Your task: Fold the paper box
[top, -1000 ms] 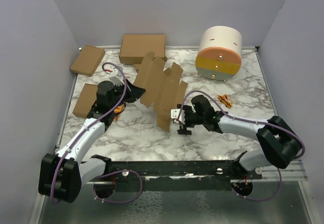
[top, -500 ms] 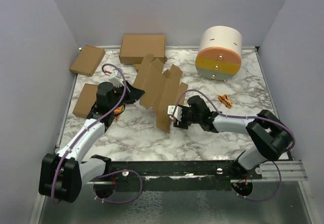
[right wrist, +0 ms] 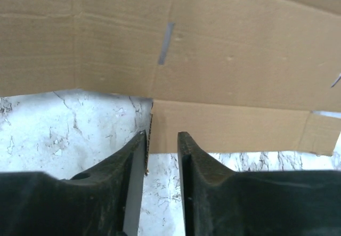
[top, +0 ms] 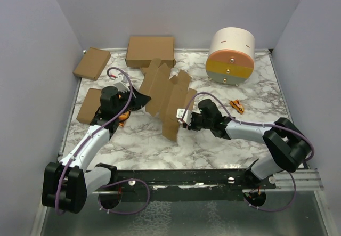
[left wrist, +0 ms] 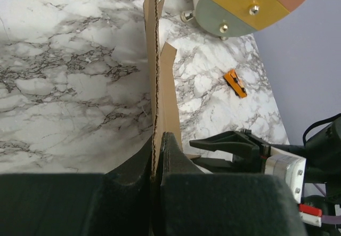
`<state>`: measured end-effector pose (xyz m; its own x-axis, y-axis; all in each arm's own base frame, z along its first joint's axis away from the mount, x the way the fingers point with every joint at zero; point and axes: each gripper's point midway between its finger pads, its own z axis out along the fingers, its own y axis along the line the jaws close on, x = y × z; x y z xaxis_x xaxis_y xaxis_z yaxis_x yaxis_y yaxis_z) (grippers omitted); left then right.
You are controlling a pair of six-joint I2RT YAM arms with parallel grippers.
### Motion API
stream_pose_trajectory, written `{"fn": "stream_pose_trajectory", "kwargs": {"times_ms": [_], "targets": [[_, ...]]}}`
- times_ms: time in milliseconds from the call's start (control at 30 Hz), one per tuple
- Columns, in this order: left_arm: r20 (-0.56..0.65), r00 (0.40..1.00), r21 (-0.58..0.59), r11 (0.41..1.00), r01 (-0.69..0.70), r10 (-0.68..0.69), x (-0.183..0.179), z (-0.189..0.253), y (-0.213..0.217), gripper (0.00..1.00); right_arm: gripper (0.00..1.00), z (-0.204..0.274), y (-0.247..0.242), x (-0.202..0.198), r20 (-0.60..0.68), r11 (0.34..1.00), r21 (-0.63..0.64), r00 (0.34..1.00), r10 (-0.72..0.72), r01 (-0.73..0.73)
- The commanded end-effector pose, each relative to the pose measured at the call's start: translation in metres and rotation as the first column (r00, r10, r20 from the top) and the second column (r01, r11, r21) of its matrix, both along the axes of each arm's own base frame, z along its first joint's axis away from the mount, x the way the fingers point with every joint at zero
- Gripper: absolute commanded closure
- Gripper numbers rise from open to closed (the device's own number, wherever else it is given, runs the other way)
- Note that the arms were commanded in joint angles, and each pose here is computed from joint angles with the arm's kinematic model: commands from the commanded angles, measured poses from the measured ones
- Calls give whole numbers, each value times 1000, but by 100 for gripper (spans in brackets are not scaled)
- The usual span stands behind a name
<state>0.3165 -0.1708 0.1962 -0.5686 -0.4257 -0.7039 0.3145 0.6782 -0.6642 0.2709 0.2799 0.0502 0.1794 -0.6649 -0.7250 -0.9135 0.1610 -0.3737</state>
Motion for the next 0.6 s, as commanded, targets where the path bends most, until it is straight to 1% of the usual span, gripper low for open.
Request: {"fn": "stream_pose_trajectory", "kwargs": {"times_ms": [0, 133, 233, 400, 467, 567], "targets": [[33, 997, 26, 997, 70, -71, -5, 9, -3, 100, 73, 23, 8, 4, 19, 999, 36, 1000, 2, -3], [42, 993, 52, 992, 111, -113, -7, 9, -5, 100, 82, 24, 11, -1, -17, 999, 44, 1000, 15, -14], [61, 987, 70, 987, 142, -147, -9, 11, -7, 100, 86, 18, 15, -10, -89, 998, 43, 995, 40, -36], [57, 984, 92, 983, 161, -167, -9, 9, -6, 100, 86, 0, 16, -24, -243, 998, -5, 968, 56, -59], [53, 985, 93, 983, 161, -166, -9, 7, -6, 100, 84, -8, 14, -27, -271, 997, -28, 961, 56, -66], [47, 985, 93, 983, 159, -163, -8, 5, -5, 100, 81, -19, 8, -23, -275, 996, -74, 961, 25, -47]]}}
